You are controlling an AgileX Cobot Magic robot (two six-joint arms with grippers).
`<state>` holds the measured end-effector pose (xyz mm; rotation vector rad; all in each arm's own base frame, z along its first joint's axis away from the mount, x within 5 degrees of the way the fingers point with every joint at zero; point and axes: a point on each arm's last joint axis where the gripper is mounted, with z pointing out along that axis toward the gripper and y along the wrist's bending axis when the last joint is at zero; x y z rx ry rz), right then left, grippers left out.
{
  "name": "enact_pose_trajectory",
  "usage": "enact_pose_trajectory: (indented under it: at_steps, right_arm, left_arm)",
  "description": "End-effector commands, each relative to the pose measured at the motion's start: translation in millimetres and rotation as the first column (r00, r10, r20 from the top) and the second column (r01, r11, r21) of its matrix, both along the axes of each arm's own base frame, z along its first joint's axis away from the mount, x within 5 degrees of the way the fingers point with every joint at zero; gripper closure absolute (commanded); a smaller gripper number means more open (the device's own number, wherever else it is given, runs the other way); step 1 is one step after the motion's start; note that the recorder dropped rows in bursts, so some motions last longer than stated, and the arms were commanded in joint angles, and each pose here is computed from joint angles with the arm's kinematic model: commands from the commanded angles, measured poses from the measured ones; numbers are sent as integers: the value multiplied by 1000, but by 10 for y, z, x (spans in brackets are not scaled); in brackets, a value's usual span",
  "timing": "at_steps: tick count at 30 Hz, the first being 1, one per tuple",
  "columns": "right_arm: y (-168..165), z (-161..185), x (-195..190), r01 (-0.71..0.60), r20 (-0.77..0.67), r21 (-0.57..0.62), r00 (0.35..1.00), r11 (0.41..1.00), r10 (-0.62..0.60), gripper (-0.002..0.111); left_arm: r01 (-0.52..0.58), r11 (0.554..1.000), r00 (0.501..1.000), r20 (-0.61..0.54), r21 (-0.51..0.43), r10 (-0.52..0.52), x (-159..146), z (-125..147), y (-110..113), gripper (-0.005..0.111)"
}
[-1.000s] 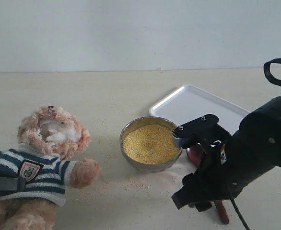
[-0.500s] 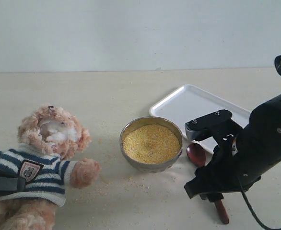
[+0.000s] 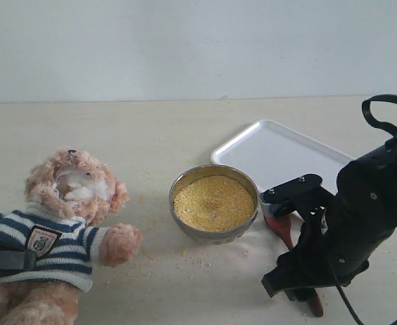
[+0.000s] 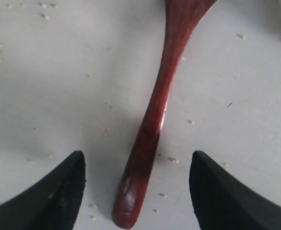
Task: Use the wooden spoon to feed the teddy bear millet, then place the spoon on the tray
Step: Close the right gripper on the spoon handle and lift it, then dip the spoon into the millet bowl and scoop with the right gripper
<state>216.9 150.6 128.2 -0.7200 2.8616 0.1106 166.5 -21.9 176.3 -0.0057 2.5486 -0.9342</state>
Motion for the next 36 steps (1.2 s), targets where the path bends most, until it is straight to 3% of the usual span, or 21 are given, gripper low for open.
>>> enact_pose_trajectory:
  at_steps: [1,9,11,17,20,24,28,33,36]
  right_arm:
    - [-12,-4,33,-12,16,-2,1000,1000,12,46]
    - [-27,-170,11,-14,-57,-50,998,999,11,47]
    - [-30,-171,6,-15,-62,-54,998,998,11,52]
    - [-47,-169,-28,-26,-95,-76,995,997,19,97]
    - [-50,-84,-38,-39,-74,-72,997,997,33,109]
    - [-78,150,-62,-74,-7,-66,997,995,73,108]
    - [-189,373,-102,-123,40,-138,991,983,129,108]
    - [-320,687,-81,-133,57,-336,985,932,161,108]
    - [-297,946,-35,-149,78,-482,974,863,212,108]
  left_arm:
    - [-7,1000,1000,3,-17,7,-11,16,-10,102]
    - [-7,1000,1000,3,-17,7,-11,16,-10,102]
    - [-7,1000,1000,3,-17,7,-11,16,-10,102]
    - [-7,1000,1000,3,-17,7,-11,16,-10,102]
    - [-7,1000,1000,3,-17,7,-11,16,-10,102]
    - [-9,1000,1000,4,-15,9,-9,15,-8,102]
    - [-9,1000,1000,4,-15,9,-9,15,-8,102]
    - [-9,1000,1000,4,-15,9,-9,15,-8,102]
    - [-9,1000,1000,4,-15,9,-9,15,-8,102]
